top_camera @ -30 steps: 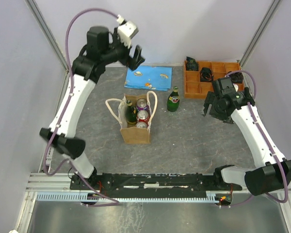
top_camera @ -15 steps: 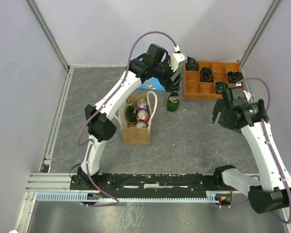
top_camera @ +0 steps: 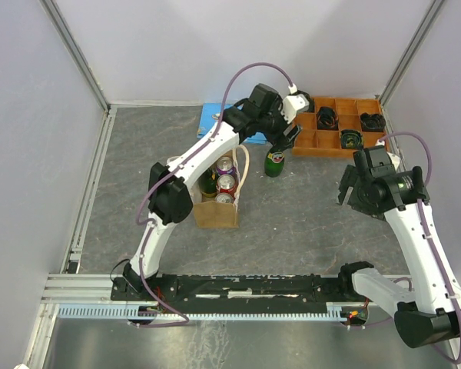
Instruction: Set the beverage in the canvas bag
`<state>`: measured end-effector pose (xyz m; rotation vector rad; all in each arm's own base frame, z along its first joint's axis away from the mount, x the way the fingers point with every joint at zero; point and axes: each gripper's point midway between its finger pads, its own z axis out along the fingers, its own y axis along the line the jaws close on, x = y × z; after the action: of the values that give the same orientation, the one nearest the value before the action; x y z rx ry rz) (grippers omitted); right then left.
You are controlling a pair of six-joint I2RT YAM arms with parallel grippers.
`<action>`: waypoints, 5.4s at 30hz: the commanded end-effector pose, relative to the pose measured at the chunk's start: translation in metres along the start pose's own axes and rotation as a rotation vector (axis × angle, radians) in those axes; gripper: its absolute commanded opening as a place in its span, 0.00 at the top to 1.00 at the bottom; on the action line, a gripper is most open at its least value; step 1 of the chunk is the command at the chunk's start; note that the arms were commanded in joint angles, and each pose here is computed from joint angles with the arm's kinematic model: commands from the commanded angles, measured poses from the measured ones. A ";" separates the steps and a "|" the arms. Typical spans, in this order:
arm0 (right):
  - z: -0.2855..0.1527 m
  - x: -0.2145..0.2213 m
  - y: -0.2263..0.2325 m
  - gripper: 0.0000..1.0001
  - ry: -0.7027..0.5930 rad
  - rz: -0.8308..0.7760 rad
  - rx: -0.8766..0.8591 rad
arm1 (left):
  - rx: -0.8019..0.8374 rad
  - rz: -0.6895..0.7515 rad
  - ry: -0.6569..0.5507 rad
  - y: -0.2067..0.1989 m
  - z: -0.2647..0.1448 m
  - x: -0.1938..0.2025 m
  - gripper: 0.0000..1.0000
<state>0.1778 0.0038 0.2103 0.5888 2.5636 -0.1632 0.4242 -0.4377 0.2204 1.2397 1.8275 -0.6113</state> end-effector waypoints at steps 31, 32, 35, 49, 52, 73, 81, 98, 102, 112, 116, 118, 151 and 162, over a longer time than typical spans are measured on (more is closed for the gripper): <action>-0.009 0.010 -0.011 0.02 0.026 0.009 0.026 | -0.176 -0.231 -0.518 0.000 0.006 0.011 0.14; -0.009 0.011 -0.011 0.02 0.027 0.010 0.025 | -0.173 -0.229 -0.523 -0.001 0.007 0.011 0.15; -0.009 0.012 -0.012 0.02 0.029 0.015 0.025 | -0.175 -0.221 -0.539 -0.003 0.011 0.012 0.20; -0.013 0.012 -0.015 0.02 0.030 0.015 0.033 | -0.192 -0.226 -0.544 0.002 0.027 0.023 0.30; -0.014 0.013 -0.015 0.02 0.029 0.018 0.032 | -0.198 -0.226 -0.549 0.003 0.029 0.023 0.31; -0.022 0.015 -0.021 0.02 0.016 0.036 0.037 | -0.195 -0.159 -0.564 0.007 0.026 0.000 0.97; -0.017 0.015 -0.017 0.01 0.007 0.045 0.016 | -0.150 -0.092 -0.692 -0.001 -0.034 -0.084 0.97; -0.001 0.012 0.003 0.01 0.011 0.049 -0.047 | -0.102 -0.044 -0.839 -0.025 -0.138 -0.164 0.97; 0.002 0.012 0.006 0.01 0.013 0.050 -0.057 | -0.112 -0.015 -0.885 -0.032 -0.174 -0.183 0.97; 0.013 0.014 0.013 0.01 0.034 0.036 -0.070 | -0.213 0.022 -0.965 -0.043 -0.294 -0.187 0.97; 0.019 0.017 0.016 0.01 0.049 0.028 -0.073 | -0.245 -0.001 -0.965 -0.050 -0.333 -0.178 0.97; 0.023 0.018 0.017 0.02 0.058 0.025 -0.073 | -0.256 -0.008 -0.962 -0.056 -0.348 -0.172 0.97; 0.029 0.022 0.019 0.03 0.093 0.006 -0.062 | -0.512 -0.173 -0.668 -0.008 -0.310 0.006 0.97; 0.030 0.021 0.022 0.03 0.102 -0.004 -0.064 | -0.526 -0.283 -0.644 -0.001 -0.293 0.046 0.97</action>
<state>0.1796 0.0257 0.1662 0.5804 2.6835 -0.0552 0.3087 -0.1906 0.2706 0.4809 1.7087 -0.4646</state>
